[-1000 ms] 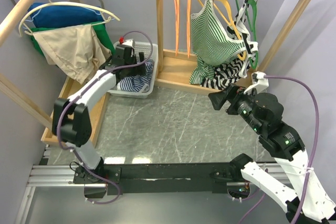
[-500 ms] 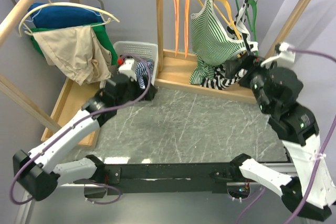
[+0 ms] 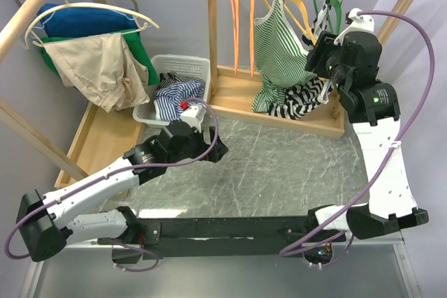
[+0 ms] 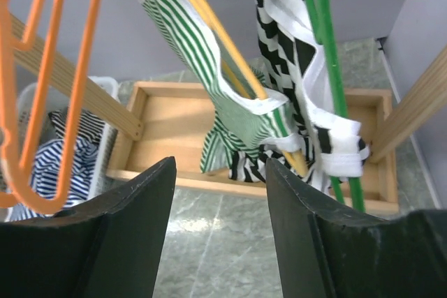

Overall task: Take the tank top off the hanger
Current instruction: Pick up the hanger from the clothesline.

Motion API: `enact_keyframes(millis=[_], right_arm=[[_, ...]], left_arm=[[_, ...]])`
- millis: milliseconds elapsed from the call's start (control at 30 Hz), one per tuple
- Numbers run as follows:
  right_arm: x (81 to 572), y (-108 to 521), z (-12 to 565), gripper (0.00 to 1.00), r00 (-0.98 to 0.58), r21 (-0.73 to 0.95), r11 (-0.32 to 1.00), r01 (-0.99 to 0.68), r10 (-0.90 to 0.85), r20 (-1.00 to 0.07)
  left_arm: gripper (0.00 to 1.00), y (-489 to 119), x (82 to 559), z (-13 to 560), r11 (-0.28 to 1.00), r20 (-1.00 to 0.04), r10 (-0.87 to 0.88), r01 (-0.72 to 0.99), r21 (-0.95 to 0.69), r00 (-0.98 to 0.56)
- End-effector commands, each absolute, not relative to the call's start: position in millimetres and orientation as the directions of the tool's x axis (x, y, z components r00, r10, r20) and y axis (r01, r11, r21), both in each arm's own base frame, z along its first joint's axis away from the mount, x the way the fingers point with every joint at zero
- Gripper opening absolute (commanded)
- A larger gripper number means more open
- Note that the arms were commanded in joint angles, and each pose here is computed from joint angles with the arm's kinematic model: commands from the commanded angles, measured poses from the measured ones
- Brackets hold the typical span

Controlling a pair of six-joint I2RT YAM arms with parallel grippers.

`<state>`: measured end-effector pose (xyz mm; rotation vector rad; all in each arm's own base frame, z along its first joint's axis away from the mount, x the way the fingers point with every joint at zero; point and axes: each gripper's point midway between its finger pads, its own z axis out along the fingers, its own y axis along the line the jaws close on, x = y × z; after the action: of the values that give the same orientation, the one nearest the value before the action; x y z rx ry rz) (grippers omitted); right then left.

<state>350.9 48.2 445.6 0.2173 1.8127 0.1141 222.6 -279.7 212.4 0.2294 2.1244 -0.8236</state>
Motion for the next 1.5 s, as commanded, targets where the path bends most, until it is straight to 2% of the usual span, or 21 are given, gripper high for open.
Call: enact_keyframes(millis=[0, 200, 400, 867, 1067, 1233, 1467], right_arm=[[350, 44, 454, 0.61, -0.240, 0.155, 0.988, 0.014, 0.154, -0.958], [359, 31, 442, 0.65, -0.278, 0.109, 0.994, 0.031, 0.114, -0.954], [370, 24, 423, 0.61, -0.342, 0.077, 0.996, 0.052, 0.090, -0.936], [406, 12, 416, 0.64, -0.339, 0.065, 0.991, 0.118, 0.102, -0.935], [404, 13, 430, 0.64, -0.286, 0.081, 0.991, 0.109, 0.109, -0.952], [412, 13, 417, 0.65, -0.342, 0.056, 0.992, 0.110, 0.091, -0.935], [402, 9, 438, 0.69, -0.228, 0.083, 0.989, 0.124, 0.110, -0.967]], left_arm=[[0.96, -292, 224, 219, 0.742, -0.769, -0.124, 0.456, -0.491, -0.626], [0.96, -295, 225, 212, 0.745, -0.766, -0.105, 0.461, -0.483, -0.634], [0.96, -298, 223, 204, 0.743, -0.757, -0.087, 0.464, -0.482, -0.647], [0.96, -304, 225, 197, 0.743, -0.752, -0.069, 0.470, -0.477, -0.656], [0.96, -301, 225, 191, 0.750, -0.749, -0.069, 0.460, -0.475, -0.659], [0.96, -304, 225, 188, 0.746, -0.744, -0.060, 0.466, -0.476, -0.665], [0.96, -305, 224, 187, 0.746, -0.743, -0.053, 0.468, -0.473, -0.667]])
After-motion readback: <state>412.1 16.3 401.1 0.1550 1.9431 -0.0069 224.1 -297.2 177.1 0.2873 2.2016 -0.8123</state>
